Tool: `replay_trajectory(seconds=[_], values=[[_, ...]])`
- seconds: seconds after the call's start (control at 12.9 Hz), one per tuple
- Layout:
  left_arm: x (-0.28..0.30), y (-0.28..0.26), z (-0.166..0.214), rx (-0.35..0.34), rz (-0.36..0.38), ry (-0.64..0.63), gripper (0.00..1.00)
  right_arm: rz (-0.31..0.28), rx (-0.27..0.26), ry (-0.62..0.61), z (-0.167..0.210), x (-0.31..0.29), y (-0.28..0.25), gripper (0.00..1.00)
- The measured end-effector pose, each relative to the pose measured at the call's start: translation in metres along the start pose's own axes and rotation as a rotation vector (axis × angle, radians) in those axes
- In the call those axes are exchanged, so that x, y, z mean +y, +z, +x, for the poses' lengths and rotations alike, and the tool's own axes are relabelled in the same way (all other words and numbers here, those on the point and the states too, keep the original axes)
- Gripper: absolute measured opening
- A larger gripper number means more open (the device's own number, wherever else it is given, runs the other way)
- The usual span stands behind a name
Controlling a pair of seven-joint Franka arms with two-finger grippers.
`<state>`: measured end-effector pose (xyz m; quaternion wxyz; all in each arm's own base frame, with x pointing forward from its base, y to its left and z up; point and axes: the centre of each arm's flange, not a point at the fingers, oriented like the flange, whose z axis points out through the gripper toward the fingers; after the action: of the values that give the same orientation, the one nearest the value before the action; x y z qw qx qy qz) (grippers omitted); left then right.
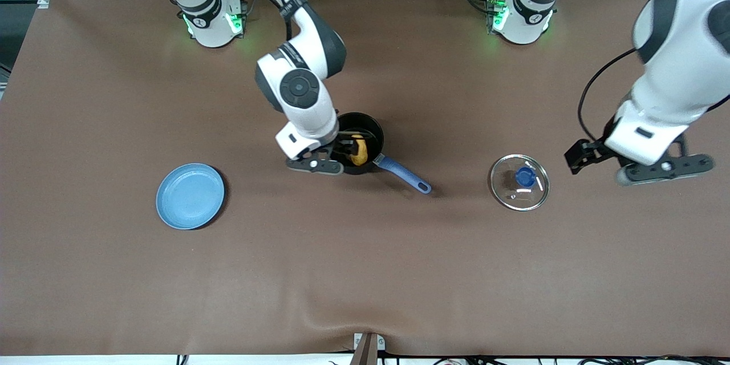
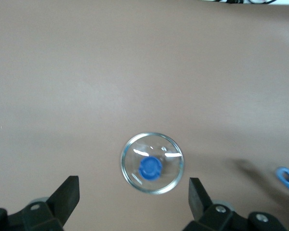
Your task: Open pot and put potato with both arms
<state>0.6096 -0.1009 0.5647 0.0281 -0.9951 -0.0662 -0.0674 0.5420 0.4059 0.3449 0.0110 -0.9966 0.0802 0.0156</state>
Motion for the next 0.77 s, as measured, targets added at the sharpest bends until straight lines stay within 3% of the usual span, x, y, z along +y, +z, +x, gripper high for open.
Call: replay_trajectory(seconds=[0.46, 0.77], values=[[-0.031, -0.069, -0.002, -0.073, -0.037, -0.069, 1.00, -0.038, 0.025, 0.064, 0.098, 0.166, -0.088, 1.00], [-0.039, -0.080, -0.002, -0.062, -0.036, -0.019, 1.00, -0.013, -0.020, 0.011, 0.112, 0.266, -0.149, 1.00]])
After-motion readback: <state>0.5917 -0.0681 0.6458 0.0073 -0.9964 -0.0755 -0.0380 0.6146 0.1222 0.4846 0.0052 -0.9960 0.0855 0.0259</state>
